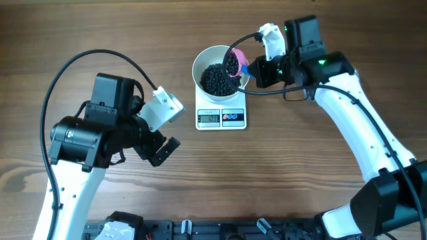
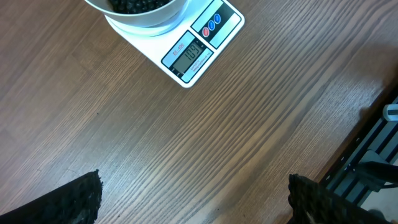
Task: Scoop item into bowl and weigh 150g on scale
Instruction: 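Carry the filled scoop left over the white bowl, then tip the scoop and shake beans into the white bowl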
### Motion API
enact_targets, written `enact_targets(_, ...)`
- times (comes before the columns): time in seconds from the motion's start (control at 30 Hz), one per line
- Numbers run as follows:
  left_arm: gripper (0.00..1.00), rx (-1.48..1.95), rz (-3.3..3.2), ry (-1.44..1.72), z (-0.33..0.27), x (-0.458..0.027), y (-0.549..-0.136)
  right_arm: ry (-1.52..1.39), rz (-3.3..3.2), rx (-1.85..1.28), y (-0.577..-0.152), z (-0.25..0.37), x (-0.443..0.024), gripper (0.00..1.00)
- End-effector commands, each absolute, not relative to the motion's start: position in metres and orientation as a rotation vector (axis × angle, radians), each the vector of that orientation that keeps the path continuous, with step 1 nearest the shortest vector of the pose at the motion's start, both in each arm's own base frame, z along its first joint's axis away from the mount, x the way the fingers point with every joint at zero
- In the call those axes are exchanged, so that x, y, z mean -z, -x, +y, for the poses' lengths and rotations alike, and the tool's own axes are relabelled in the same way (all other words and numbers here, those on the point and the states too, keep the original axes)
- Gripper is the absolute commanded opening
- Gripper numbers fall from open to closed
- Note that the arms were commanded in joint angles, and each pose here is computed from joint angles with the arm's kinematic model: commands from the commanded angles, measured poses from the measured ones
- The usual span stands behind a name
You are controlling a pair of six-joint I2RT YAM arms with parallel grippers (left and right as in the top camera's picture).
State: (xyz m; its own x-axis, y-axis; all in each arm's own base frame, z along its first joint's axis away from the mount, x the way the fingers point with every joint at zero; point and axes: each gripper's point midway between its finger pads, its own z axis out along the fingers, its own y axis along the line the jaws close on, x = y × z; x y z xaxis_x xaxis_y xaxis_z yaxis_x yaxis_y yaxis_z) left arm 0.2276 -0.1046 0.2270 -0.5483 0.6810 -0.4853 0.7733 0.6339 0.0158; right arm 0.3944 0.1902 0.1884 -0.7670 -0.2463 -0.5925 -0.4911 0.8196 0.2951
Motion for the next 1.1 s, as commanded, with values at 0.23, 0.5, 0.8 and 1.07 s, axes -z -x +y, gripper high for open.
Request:
enact_targets(0.23, 1.00, 0.268, 2.390, -1.158, -0.104, -0.229, -0.230, 0.508, 2.373, -0.569, -0.405, 0.199, -0.207, 0.05)
enact_targets(0.5, 1.00, 0.268, 2.390, -1.158, -0.104, -0.229, -0.230, 0.428, 2.417, -0.634, -0.397, 0.210, -0.205, 0.05)
enact_targets(0.8, 1.00, 0.268, 2.390, -1.158, -0.104, -0.229, -0.230, 0.364, 2.457, -0.605, -0.395, 0.208, -0.201, 0.05)
enact_targets(1.07, 1.00, 0.268, 2.390, -1.158, -0.104, -0.229, -0.230, 0.349, 2.500, -0.500, -0.392, 0.200, -0.191, 0.04)
